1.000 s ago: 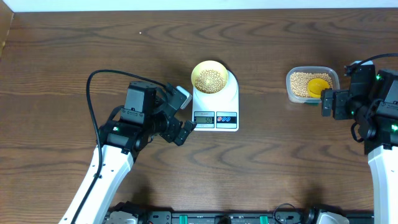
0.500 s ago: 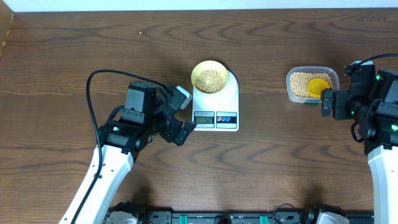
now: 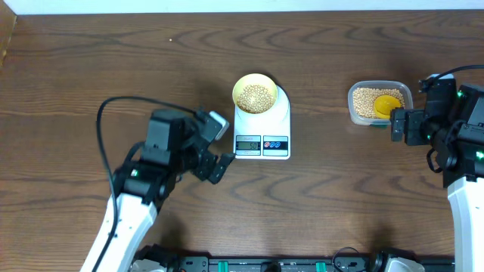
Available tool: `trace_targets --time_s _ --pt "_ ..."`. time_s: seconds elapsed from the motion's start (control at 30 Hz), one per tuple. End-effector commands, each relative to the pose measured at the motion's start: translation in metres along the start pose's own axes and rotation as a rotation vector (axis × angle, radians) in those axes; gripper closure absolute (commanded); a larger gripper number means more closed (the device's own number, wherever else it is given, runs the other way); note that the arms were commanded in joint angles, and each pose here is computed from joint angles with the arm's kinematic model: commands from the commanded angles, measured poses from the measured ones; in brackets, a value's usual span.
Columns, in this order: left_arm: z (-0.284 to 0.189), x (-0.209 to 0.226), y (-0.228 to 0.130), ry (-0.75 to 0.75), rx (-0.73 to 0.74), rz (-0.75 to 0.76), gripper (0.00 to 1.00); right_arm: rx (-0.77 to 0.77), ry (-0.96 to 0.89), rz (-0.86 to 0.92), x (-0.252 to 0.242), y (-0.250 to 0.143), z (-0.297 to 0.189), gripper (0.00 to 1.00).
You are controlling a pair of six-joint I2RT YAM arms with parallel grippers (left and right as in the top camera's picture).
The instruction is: Scoop item into bowl and weigh 50g on scale
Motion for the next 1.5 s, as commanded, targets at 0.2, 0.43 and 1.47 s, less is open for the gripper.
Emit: trace_targets --time_s 0.2,0.43,1.47 --pt "-0.014 -0.001 -0.036 0.155 -0.19 -0.099 0.03 -0.009 0.004 -0.009 -0.001 0.001 -0.003 0.01" --pt "-0.033 0.012 -0.038 0.349 -0.424 -0.113 0.03 -0.009 0.004 -0.009 -0.001 0.001 -0.003 0.01" --pt "-0.086 0.036 -0.078 0.818 -0.943 -0.319 0.03 -0.009 0.004 -0.009 -0.001 0.001 -0.003 0.01"
Point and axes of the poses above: each gripper's point midway between its finger pads, its own z axis out along the fingers, its own x axis along the line the jaws close on, y = z × x, the point moved 6 cm from there along -z, back along the fingers, and after that the axes turned 10 degrees about z, right-handed, at the moved point
